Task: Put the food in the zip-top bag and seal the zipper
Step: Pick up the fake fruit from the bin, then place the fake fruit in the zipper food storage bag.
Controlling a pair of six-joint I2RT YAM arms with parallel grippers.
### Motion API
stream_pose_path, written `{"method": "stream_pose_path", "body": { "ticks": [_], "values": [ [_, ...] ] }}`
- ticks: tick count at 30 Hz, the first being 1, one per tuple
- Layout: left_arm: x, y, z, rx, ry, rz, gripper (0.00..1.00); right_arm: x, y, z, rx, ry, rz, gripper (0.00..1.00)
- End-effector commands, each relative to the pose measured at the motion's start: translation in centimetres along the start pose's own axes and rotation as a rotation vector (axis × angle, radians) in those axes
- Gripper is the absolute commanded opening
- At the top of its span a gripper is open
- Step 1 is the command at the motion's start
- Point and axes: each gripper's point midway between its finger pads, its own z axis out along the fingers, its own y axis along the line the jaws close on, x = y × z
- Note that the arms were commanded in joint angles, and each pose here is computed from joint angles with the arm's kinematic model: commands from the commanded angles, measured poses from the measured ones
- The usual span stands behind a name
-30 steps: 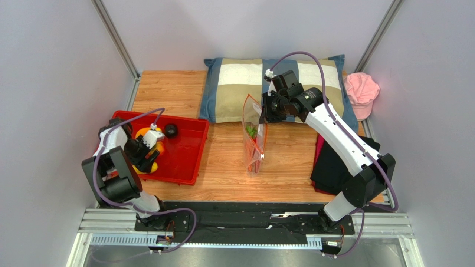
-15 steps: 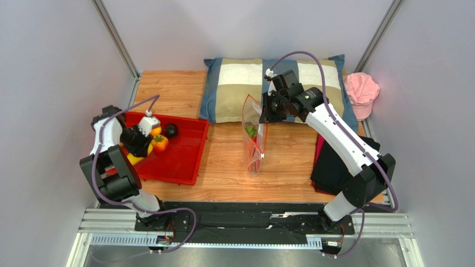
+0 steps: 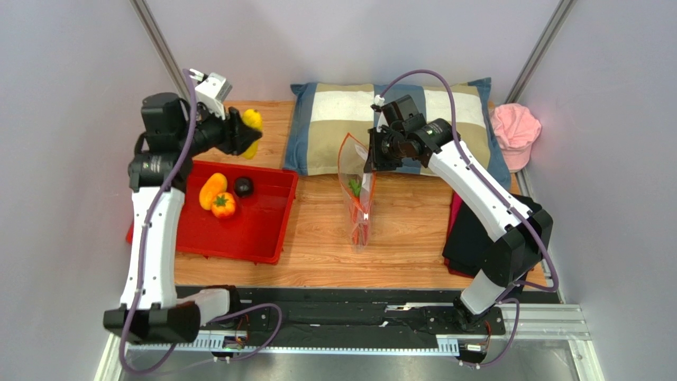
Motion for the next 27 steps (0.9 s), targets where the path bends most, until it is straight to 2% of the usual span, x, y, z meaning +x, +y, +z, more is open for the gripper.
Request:
{"method": "stream_pose_path", "body": {
  "ticks": [1, 2, 3, 5, 10, 13, 18, 21, 24, 26, 27],
  "values": [
    [-10.2, -7.5, 0.0, 0.101, -0.442, -0.221, 0.12, -2.1, 1.8, -0.6, -0.059, -0.050, 0.025, 0.00],
    [-9.7, -8.5, 0.8, 0.115, -0.451, -0.251, 0.12, -2.1, 1.8, -0.5, -0.061, -0.049, 0.026, 0.00],
    [-9.8, -11.9, 1.4, 0.196, -0.455, -0.245, 0.12, -2.3, 2.0, -0.5, -0.066, -0.053, 0.030, 0.00],
    [-10.0, -13.4, 2.8, 0.185, -0.475, -0.276, 0.12, -2.2, 2.0, -0.4, -0.068, -0.050, 0.033, 0.00],
    [-8.0, -19.1, 7.9, 0.268, -0.366, -0.383, 0.14, -2.1, 1.8, -0.5, -0.065, -0.052, 0.037, 0.00],
    [-5.9, -20.2, 10.4, 0.234, -0.335, -0.396, 0.15, -2.3, 1.8, -0.9, -0.060, -0.066, 0.036, 0.00],
    [0.1, -19.5, 14.7, 0.127, -0.187, -0.423, 0.17, -2.3, 1.7, -1.3, -0.057, -0.078, 0.031, 0.00],
    [3.6, -18.9, 15.5, 0.073, -0.067, -0.424, 0.17, -2.3, 1.4, -1.5, -0.046, -0.080, 0.036, 0.00],
    [6.0, -19.5, 15.3, 0.095, 0.022, -0.427, 0.19, -2.3, 0.9, -1.7, -0.031, -0.088, 0.045, 0.00],
    [5.8, -20.8, 14.6, 0.171, 0.057, -0.400, 0.38, -2.4, 0.7, -1.7, -0.028, -0.090, 0.045, 0.00],
    [6.5, -21.9, 14.0, 0.230, 0.113, -0.385, 0.52, -2.4, 0.6, -1.7, -0.028, -0.090, 0.045, 0.00]
  ]
}}
